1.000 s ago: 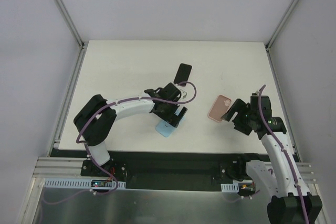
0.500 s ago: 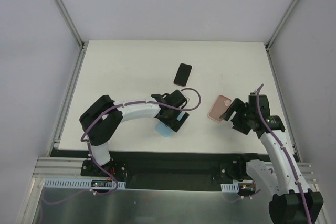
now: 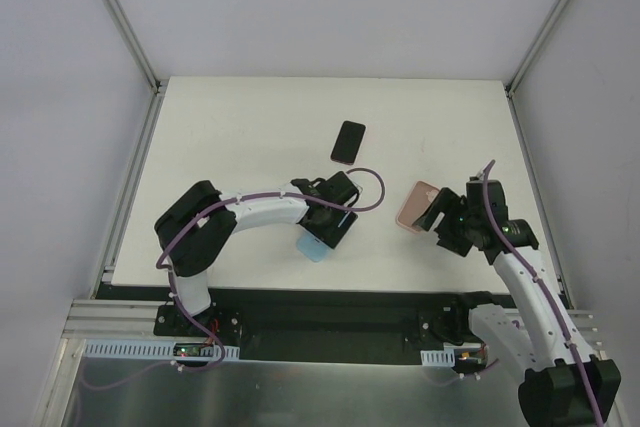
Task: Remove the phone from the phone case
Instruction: Pick up the phone at the center of the board.
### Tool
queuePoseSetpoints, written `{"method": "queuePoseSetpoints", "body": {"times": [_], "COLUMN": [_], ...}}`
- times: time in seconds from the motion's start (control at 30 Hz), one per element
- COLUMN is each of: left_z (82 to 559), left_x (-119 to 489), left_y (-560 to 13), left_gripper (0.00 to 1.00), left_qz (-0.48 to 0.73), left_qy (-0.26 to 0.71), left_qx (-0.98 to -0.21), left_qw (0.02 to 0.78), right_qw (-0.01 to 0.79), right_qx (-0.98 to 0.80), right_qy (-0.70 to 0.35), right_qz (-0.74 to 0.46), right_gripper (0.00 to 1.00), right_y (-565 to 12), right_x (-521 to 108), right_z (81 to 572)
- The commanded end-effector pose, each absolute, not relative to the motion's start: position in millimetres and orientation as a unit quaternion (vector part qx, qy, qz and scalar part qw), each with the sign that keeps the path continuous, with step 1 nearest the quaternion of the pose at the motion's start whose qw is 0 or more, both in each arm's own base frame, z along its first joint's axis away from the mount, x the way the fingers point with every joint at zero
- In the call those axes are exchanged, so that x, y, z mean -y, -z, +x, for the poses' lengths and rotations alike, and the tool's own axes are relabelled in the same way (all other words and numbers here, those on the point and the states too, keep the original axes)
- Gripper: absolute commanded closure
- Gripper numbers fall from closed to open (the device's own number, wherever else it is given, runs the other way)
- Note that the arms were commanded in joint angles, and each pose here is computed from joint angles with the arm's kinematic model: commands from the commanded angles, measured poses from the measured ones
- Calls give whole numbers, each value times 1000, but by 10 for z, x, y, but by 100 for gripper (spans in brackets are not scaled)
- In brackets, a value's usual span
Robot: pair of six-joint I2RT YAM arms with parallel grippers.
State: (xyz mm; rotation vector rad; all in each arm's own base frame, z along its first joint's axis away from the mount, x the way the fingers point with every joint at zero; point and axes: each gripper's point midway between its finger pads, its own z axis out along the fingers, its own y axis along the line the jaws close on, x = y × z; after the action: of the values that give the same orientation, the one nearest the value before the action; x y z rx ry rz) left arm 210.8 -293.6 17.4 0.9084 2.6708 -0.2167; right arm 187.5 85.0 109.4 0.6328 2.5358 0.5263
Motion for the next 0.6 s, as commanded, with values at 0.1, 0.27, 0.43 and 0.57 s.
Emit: {"method": "queuePoseSetpoints", "body": {"times": [0.1, 0.27, 0.43, 0.57], "left_z": [1958, 1883, 1818, 1756], "left_x": [3276, 3430, 3480, 3509], "left_y": [-765, -1002, -1136, -1230], "left_gripper": [84, 86, 85, 86], "left_qz": [329, 325, 317, 315], "left_qy": [188, 243, 276, 297], "left_qx": [-910, -897, -891, -886], "left_qw": [170, 175, 169, 166], "right_qw": [240, 207, 193, 176], "right_qx": [-908, -909, -902, -892], "right_qy": [-252, -300, -333, -362], "right_qz": [232, 201, 197, 206], "right_gripper": [19, 19, 20, 25], "right_y": [-1139, -1074, -1049, -1024], "right_x": [-1198, -1669, -2016, -2187], "right_z": [2020, 2042, 2147, 2230]}}
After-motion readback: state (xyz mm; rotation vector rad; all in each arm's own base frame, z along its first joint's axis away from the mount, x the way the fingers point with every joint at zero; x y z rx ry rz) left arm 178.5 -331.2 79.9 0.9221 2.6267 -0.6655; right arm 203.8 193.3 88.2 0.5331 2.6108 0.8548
